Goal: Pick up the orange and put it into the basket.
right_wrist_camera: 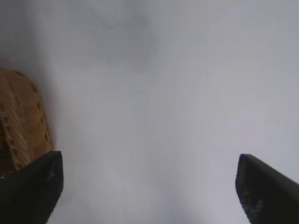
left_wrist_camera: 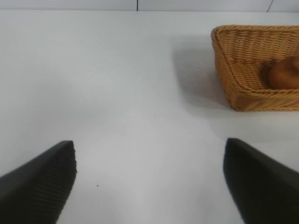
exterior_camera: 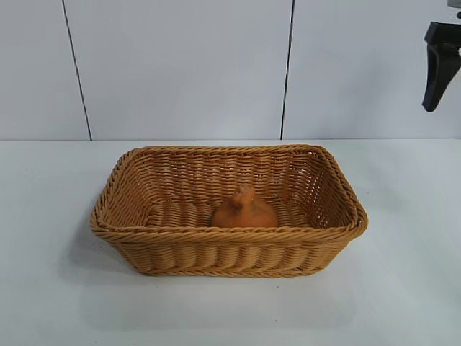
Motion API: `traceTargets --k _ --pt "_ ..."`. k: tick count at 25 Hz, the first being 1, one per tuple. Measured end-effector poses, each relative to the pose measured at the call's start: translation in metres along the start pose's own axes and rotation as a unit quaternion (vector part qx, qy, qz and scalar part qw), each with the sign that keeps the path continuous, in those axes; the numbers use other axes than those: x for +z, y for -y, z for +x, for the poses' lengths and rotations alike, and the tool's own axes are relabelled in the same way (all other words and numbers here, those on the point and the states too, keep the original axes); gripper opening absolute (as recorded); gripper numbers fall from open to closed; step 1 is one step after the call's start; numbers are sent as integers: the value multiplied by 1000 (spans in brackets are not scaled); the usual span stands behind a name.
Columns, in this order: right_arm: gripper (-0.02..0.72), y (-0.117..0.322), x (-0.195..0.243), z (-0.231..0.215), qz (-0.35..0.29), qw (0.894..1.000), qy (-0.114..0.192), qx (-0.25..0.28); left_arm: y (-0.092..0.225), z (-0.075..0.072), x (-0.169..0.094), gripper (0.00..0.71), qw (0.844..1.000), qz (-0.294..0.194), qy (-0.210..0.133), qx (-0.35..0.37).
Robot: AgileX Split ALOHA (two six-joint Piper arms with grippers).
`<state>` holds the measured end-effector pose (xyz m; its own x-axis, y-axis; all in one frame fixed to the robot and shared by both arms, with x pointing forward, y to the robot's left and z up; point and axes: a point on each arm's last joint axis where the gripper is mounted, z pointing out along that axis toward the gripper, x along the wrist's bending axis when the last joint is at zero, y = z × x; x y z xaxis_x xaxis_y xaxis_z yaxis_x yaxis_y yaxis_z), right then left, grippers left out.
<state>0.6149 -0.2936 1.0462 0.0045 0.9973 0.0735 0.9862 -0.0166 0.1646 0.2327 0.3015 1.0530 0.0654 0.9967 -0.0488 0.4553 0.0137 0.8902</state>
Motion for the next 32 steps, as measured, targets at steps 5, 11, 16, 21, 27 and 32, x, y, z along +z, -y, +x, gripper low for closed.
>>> traceTargets --k 5,11,16,21,27,32 --pt "694 4 1 19 3 1000 -4 -26 0 0 0 613 1000 0 -2 1" --pt "694 61 -7 28 35 999 -7 -40 0 0 0 613 1000 0 -2 1" --pt "694 138 -20 20 48 998 0 -42 0 0 0 613 1000 0 -2 1" --pt "694 213 -14 11 19 999 1 -43 0 0 0 613 1000 0 -2 1" --pt "694 274 -13 5 -89 995 -2 -48 0 0 0 613 1000 0 -2 1" --pt "694 302 -42 4 -232 971 -10 -55 0 0 0 613 1000 0 -2 1"
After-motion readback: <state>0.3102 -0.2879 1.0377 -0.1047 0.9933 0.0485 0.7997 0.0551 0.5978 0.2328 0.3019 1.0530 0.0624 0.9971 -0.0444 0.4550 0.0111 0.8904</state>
